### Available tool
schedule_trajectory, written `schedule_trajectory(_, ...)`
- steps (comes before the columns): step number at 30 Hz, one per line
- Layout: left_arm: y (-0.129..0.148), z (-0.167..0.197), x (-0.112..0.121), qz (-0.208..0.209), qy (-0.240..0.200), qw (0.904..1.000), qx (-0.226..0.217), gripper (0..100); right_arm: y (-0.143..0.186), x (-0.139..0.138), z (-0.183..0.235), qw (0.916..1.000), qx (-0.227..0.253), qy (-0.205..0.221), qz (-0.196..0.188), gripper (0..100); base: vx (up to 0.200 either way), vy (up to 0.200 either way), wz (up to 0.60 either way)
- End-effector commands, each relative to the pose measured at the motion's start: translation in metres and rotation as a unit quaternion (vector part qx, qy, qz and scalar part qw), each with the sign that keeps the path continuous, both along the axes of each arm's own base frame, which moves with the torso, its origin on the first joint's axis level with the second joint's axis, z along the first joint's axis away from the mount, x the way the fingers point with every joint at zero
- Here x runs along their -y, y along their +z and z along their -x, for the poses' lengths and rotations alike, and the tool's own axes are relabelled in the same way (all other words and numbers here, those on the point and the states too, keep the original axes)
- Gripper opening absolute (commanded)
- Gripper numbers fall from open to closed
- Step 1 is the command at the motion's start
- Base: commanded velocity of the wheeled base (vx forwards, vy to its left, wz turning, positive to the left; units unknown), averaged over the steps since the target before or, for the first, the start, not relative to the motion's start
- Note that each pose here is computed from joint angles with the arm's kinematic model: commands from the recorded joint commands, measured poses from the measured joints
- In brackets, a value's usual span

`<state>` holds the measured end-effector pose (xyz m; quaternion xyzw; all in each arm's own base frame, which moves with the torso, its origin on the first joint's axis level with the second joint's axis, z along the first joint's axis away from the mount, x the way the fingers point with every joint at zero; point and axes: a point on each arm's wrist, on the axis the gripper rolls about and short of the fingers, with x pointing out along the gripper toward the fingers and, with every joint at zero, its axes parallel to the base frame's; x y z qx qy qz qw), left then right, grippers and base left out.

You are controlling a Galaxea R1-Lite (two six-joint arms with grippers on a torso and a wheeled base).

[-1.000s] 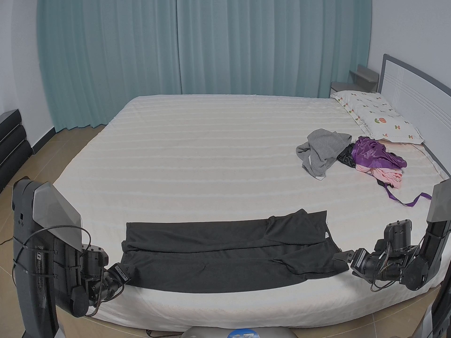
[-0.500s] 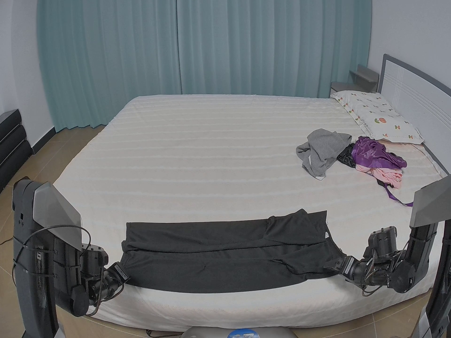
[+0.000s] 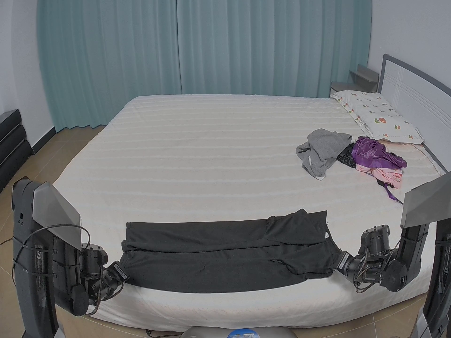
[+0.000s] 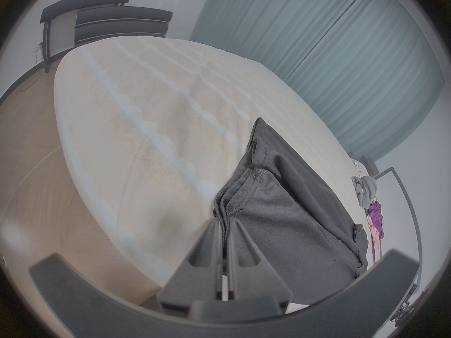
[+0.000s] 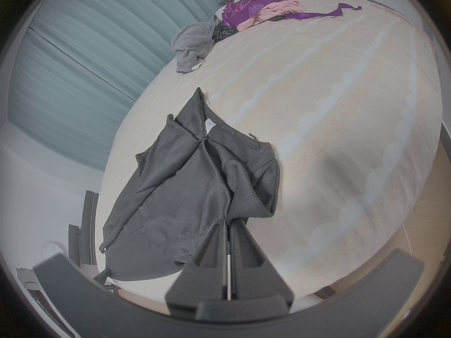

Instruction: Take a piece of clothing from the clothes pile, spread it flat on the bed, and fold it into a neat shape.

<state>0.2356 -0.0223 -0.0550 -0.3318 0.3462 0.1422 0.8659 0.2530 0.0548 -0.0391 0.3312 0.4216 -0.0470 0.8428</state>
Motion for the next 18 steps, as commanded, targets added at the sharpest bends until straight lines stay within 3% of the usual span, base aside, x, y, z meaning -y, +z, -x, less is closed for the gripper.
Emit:
schedule_trajectory(1,0.004,-0.002,-0.003,0.0,0.006,0.9999,0.014,0,0.01,0.003,0.011,0.9999,0.01,-0.003,-0.005,0,0.0,0.0,0.0)
schedule_trajectory(18,0.021,0.001,-0.018,-0.03,0.006,0.9989,0.034,0,0.032,0.01,0.035,0.9997,0.024,-0.005,-0.008,0,0.0,0.0,0.0)
